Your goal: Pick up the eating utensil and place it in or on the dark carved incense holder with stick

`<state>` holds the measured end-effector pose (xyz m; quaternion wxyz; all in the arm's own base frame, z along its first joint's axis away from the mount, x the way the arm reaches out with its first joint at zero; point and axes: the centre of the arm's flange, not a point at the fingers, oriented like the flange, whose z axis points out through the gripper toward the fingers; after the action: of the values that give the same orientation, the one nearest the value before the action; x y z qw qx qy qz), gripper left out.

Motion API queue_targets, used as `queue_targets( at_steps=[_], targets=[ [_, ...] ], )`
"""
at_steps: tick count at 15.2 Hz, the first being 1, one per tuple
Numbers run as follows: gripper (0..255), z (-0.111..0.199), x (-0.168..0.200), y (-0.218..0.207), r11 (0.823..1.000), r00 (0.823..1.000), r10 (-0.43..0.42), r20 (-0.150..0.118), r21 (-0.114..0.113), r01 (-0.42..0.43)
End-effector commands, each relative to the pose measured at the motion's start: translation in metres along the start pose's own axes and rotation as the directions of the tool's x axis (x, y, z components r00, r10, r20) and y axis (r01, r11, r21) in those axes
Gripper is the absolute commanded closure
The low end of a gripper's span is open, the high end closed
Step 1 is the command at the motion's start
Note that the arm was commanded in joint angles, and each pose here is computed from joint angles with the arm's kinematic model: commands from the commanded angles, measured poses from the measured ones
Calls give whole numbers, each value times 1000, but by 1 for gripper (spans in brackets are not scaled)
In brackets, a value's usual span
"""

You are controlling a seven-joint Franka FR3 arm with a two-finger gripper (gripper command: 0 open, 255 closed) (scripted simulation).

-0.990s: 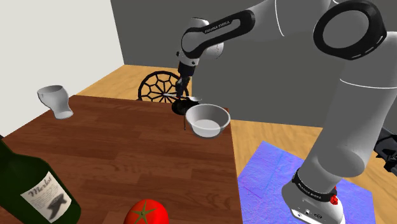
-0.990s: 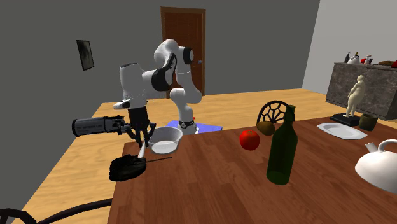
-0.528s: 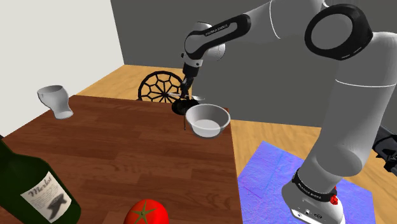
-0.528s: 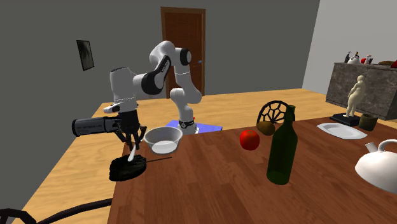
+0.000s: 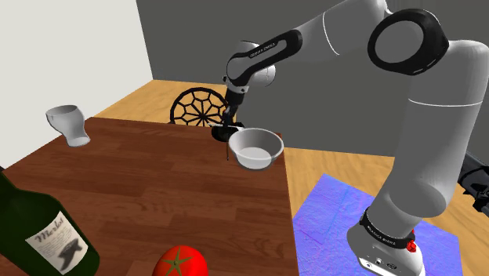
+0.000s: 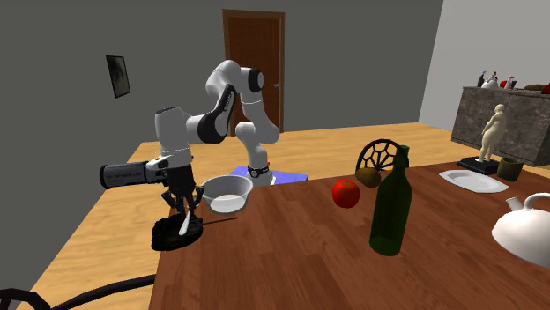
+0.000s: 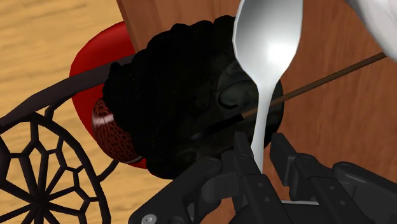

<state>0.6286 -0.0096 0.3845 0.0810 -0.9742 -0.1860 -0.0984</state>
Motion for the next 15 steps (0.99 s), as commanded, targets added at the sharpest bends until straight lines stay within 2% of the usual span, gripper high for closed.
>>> queue_targets(
  at_steps=[1,3,11,12,15],
  targets=[
    [255,10,-2,2,1000,1000,0,0,0,0],
    [255,19,-4,3,1000,1000,0,0,0,0],
    [255,19,-4,3,1000,1000,0,0,0,0],
    [0,19,-4,3,1000,1000,0,0,0,0],
    [0,19,-4,3,1000,1000,0,0,0,0]
  ],
)
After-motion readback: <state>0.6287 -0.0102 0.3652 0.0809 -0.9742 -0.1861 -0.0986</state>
